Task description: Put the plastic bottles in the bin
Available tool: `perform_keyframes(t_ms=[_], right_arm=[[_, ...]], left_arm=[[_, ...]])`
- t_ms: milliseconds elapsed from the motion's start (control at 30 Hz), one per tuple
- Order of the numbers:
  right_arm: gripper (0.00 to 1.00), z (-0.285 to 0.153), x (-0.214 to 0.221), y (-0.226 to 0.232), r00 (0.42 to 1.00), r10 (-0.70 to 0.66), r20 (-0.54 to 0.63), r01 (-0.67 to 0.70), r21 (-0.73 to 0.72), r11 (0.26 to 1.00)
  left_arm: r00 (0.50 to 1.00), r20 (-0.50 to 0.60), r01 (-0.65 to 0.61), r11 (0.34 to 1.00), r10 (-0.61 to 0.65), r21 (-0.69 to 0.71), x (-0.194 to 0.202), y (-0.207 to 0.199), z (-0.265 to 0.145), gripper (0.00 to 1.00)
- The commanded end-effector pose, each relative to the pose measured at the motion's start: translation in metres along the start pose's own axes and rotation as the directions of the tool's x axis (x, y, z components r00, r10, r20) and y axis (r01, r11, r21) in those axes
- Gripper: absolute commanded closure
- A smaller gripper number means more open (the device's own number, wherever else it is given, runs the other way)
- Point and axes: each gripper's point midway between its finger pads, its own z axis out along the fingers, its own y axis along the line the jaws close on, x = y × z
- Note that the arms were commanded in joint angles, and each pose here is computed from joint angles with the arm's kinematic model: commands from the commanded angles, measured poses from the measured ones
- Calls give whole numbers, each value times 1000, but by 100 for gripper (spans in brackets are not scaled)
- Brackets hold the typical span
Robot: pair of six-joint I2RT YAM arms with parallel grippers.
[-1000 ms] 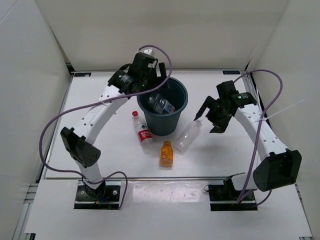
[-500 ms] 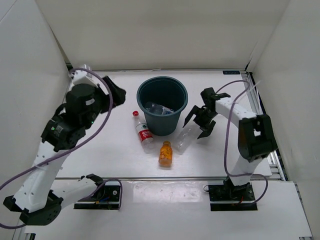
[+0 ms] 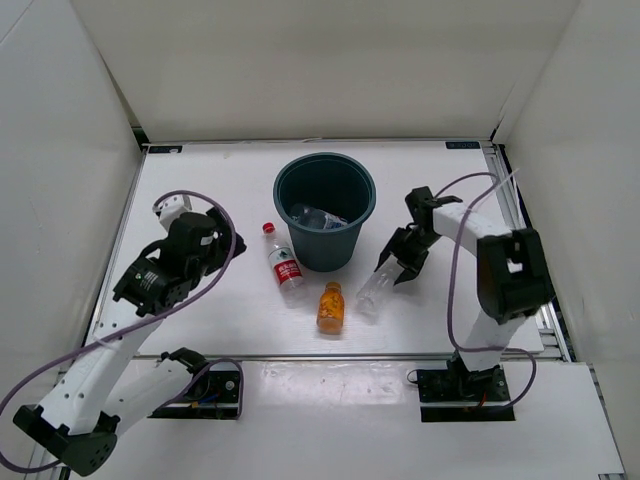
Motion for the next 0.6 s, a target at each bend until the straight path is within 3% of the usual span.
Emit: perform_keyframes(t_ms=[0,100,200,233,333,367,400,467,533,567], right_arm=[[75,-49,28,-8,998,-46,49,48,-28,998],[81,-107,45,6,988,-39,152,58,-122,991],[86,-176,49,32,944,-34,329,118,-239,964],[86,-219,45,53,895,-34,444,181,-292,939],[91,-268,33,90,800,-94,593,317,-284,905],[93,-304,38,115,732,-123,670,414,-294,861],[93,-314,26,125,677,-135,723,437,-247,865],[97,-298,7,150,643,-249,725,480,-128,868],[97,-312,-12,179,548,-270,792,507,-57,860],[92,-311,-12,190,502,-309,807,540,-13,842]], left_arm=[[996,43,81,996,-79,-26,1,6,14,0],[995,-1,103,992,-103,-79,24,18,33,0],[992,-35,113,986,-118,-124,36,21,47,0],[991,-50,116,985,-123,-126,40,21,52,0],[992,-81,83,988,-94,-127,50,18,66,0],[993,-96,58,988,-72,-141,56,22,72,0],[993,-90,64,991,-75,-121,55,19,76,0],[989,-133,49,990,-67,-134,71,25,87,0],[986,-157,31,991,-52,-130,77,26,94,0],[983,-173,38,991,-60,-127,79,25,97,0]])
